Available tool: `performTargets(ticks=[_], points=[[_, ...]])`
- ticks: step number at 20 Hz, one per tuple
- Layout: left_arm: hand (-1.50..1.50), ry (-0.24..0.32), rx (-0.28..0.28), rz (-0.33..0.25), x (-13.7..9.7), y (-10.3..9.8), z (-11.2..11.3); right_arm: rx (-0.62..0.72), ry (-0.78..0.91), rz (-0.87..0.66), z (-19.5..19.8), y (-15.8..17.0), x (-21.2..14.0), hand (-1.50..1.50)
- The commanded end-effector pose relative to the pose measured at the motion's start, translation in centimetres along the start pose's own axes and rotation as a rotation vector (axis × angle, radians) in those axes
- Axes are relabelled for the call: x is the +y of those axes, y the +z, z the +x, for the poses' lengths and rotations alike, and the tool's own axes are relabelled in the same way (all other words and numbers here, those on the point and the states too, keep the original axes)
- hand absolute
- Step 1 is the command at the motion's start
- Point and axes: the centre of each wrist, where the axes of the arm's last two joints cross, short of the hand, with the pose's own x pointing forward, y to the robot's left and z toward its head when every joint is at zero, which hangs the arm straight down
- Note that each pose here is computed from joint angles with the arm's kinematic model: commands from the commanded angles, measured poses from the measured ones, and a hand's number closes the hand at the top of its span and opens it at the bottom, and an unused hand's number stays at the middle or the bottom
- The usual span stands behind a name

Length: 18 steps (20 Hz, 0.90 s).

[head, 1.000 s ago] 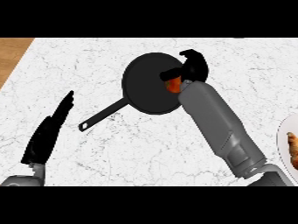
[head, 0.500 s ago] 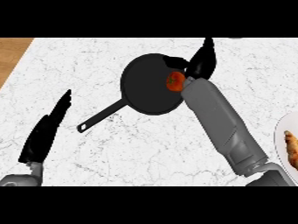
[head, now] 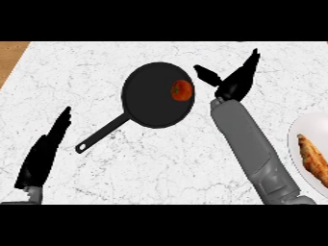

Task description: Pick the tomato from the plate and place it in the pan

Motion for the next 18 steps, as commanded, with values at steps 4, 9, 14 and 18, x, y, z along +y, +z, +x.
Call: performTargets(ticks=[4,9,14,18], points=[[0.00,0.008,0.038,0.056,3.0,1.6,-1.1,-0.045,-0.027,-0.077,-5.9,1.7,-4.0,-1.50],[0.00,0.007,0.033,0.057,1.4,1.0,0.0,-0.073,-0.040,-0.065,-8.5,3.8,-8.5,-1.50],[0.00,0.004,0.039,0.055,0.6,3.0,-2.4,-0.058,-0.009,-0.075,-10.8,4.9,-14.4,-1.50],[0.00,0.005,0.049,0.051,0.6,2.3,-1.4,-0.084,-0.001,-0.050,-10.2,4.7,-20.7,-1.50]])
